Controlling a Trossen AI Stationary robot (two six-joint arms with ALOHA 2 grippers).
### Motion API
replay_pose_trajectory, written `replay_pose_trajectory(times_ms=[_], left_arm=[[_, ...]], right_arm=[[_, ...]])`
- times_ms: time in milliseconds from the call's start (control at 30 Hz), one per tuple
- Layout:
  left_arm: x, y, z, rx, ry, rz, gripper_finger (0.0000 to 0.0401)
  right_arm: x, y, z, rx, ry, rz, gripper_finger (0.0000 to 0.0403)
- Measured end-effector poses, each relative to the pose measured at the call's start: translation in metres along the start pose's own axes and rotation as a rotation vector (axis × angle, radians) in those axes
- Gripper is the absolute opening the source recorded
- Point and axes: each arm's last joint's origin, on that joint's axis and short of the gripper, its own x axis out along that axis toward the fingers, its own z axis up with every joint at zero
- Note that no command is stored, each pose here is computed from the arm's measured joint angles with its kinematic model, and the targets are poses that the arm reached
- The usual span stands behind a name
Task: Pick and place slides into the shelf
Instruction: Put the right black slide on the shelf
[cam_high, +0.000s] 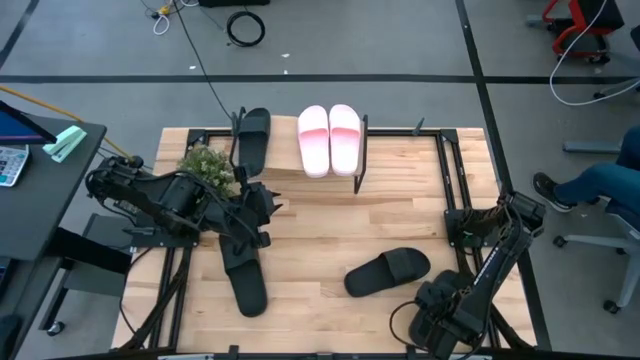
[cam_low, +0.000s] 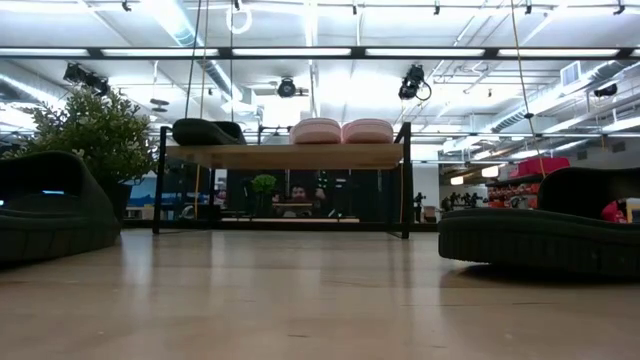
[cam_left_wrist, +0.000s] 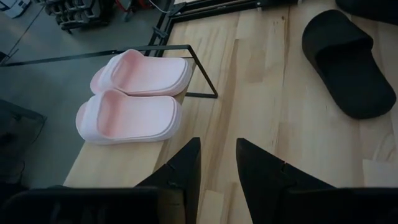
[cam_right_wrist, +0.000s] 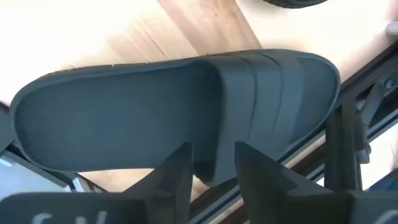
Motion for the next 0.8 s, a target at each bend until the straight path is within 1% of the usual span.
replay_pose_trajectory(times_ms=[100, 200, 433, 567, 700, 800], left_arm=[[0.000, 0.000, 0.000, 0.000, 0.000, 0.000, 0.0107], [0.000, 0.000, 0.000, -0.001, 0.000, 0.000, 0.0107], [0.000, 0.000, 0.000, -0.001, 0.000, 0.000, 0.0107], [0.000, 0.000, 0.000, -0.001, 0.000, 0.000, 0.0107], [0.000, 0.000, 0.000, -0.002, -0.001, 0.000, 0.0107], [0.000, 0.000, 0.000, -0.002, -0.001, 0.000, 0.0107]], right_arm=[[0.000, -0.002, 0.000, 0.000, -0.003, -0.016, 0.0143], [0.009, -0.003, 0.001, 0.001, -0.021, -0.022, 0.0154], [0.033, -0.013, 0.004, 0.008, -0.019, -0.087, 0.0158], [0.036, -0.024, 0.006, 0.019, -0.047, -0.202, 0.0157], [0.036, -0.024, 0.007, 0.015, -0.057, -0.201, 0.0141], [0.036, -0.023, 0.006, 0.019, -0.056, -0.194, 0.0108]])
